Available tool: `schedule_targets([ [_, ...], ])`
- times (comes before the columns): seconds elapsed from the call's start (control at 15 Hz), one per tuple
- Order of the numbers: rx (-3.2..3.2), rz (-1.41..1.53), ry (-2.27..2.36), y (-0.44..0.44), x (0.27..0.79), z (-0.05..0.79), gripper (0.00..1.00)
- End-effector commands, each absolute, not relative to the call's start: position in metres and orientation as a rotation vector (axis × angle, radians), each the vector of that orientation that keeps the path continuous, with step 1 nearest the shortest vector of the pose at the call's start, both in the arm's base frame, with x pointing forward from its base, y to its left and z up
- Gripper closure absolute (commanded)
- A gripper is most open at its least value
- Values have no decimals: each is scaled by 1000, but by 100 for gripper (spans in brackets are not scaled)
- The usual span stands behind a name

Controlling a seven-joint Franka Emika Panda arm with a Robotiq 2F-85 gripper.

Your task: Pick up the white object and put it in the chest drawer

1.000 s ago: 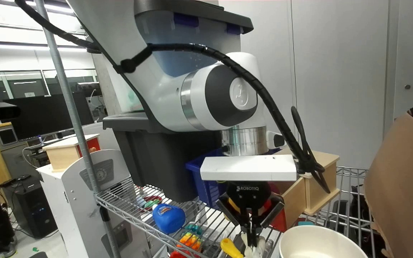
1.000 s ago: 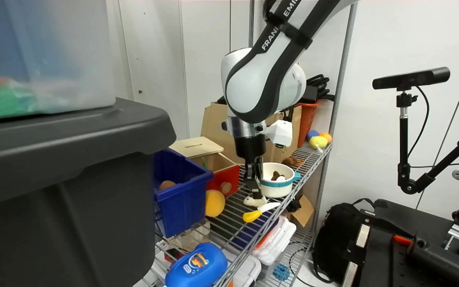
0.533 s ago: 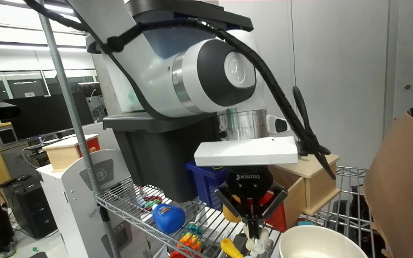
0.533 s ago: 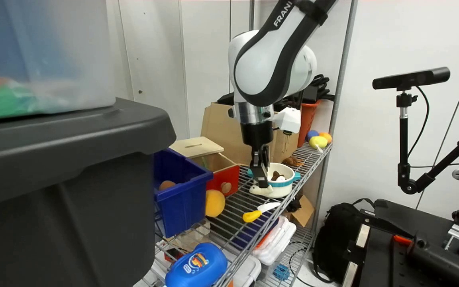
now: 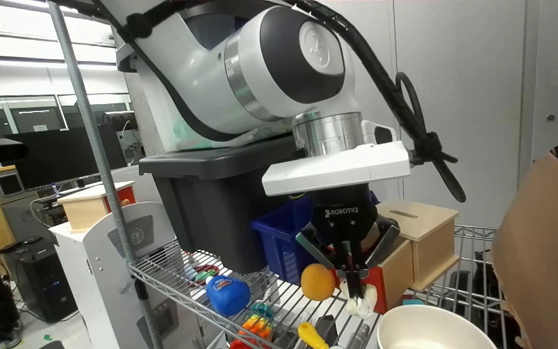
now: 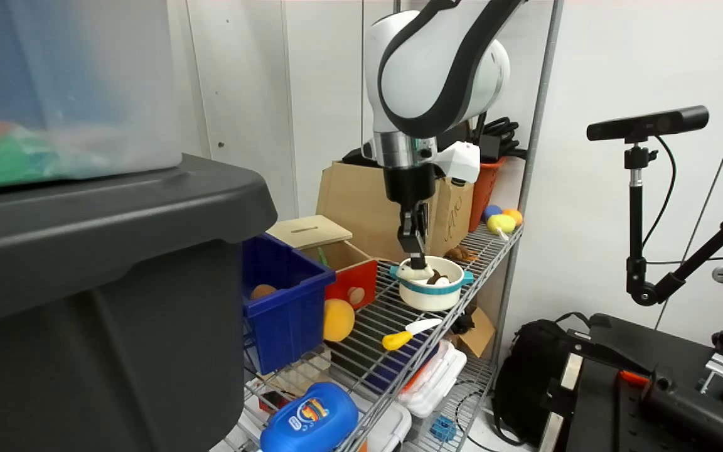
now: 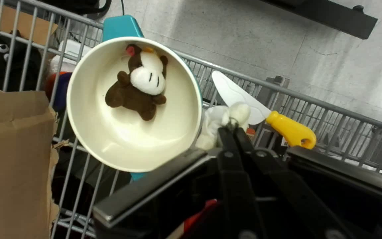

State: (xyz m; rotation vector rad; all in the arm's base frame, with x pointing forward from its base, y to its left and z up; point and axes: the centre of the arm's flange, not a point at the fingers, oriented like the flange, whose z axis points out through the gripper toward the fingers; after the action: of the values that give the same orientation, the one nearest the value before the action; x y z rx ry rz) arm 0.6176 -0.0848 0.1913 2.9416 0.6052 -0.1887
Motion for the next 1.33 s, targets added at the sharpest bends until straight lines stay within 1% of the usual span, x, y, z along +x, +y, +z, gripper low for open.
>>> schedule_targets([
  [0.0,2891,-188,601,-79,620,218,99],
  [1.27,2757,-15,629,-90,687,287,99],
])
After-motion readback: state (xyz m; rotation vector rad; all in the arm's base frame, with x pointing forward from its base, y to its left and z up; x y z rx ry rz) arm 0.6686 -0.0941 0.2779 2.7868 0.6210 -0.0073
